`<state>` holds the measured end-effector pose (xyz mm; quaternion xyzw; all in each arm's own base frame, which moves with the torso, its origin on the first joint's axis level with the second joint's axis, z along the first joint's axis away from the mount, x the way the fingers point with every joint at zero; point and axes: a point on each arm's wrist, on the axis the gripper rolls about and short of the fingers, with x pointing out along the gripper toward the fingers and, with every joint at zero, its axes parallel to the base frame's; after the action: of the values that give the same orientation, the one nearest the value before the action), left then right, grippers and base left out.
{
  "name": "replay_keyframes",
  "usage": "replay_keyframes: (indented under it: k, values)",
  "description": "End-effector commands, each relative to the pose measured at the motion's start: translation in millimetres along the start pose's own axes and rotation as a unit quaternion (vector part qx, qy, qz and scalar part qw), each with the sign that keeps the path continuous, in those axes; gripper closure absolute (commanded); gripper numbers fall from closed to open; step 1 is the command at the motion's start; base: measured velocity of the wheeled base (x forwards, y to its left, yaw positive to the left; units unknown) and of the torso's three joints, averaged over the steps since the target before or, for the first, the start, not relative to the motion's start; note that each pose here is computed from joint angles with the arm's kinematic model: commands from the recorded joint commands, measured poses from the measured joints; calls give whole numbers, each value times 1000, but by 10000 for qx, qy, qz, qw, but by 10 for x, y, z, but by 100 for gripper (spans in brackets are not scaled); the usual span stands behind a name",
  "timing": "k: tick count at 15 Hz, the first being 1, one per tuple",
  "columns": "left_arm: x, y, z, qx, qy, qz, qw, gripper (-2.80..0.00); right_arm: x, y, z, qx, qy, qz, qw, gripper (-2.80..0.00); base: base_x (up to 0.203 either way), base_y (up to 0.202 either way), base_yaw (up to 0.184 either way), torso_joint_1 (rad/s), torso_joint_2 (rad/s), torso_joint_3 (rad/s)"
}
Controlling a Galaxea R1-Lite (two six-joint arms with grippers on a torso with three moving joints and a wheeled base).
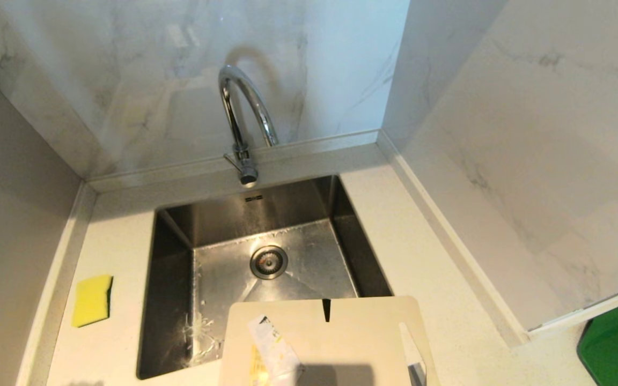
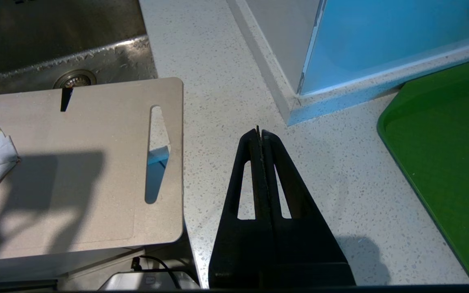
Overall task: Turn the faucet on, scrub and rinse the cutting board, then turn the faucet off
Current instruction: Turn on the tap
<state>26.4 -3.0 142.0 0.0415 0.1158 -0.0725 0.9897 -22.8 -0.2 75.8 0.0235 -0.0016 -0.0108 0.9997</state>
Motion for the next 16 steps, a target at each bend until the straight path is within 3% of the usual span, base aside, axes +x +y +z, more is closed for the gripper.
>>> replay_keyframes:
  k: [1,3,5,9,12,16]
  values:
    - [414,64,93,-88,817,-148,9965,0,1,0,-4,3,6,1,10000,0,0,0,0,0,0,0]
    - [699,102,126,-132,1260,-281,9915,0,0,0,-4,3,-1,1,10000,0,0,0,0,0,0,0]
    - [964,139,214,-166,1387,-459,9891,0,1,0,-4,3,3,1,10000,0,0,0,0,0,0,0]
    - [1397,199,631,-60,1015,-639,9928,0,0,0,-4,3,-1,1,10000,0,0,0,0,0,0,0]
    - [1535,134,803,37,706,-844,9939,0,0,0,-4,3,-1,1,10000,0,0,0,0,0,0,0]
    - [1822,137,1037,-61,224,-842,9962,0,1,0,-4,3,4,1,10000,0,0,0,0,0,0,0]
